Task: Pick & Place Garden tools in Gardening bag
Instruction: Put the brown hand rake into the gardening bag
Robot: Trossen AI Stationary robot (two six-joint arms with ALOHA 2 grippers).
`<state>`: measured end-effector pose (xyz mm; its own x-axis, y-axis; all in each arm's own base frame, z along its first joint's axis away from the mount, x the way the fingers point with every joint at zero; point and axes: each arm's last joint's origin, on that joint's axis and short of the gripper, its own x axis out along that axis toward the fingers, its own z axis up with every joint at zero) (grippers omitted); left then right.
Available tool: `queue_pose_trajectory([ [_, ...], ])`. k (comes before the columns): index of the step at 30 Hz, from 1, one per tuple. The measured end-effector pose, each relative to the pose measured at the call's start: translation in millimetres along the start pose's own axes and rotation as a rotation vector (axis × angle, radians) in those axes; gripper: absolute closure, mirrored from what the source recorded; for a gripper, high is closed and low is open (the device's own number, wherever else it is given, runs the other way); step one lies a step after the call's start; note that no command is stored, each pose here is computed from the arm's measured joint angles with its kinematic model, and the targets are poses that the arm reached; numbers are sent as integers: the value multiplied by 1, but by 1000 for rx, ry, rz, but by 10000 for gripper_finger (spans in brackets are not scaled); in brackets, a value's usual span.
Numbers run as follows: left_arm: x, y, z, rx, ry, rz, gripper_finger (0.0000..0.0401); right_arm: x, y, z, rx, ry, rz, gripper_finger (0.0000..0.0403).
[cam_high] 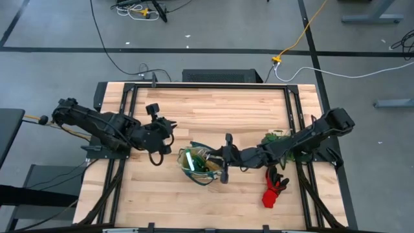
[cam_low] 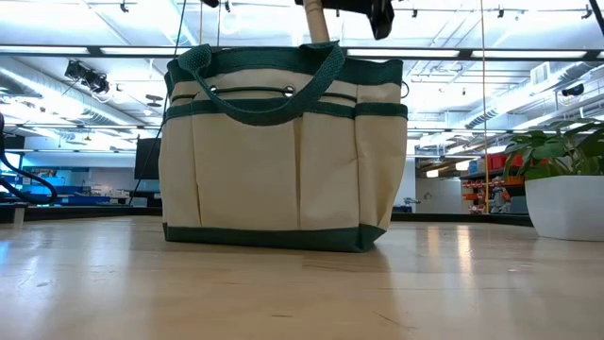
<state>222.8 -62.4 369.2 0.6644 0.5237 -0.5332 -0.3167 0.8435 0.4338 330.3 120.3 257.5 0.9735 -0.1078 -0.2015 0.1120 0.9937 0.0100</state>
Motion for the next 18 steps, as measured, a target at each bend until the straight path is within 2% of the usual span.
queue_pose_trajectory([
  [10, 0, 1, -5, 14, 37, 2, 357, 1, 2, -8, 35, 32, -21, 358],
  [18, -1, 2, -8, 8, 61, 8, 357, -3, -1, -25, 87, 12, -44, 358],
])
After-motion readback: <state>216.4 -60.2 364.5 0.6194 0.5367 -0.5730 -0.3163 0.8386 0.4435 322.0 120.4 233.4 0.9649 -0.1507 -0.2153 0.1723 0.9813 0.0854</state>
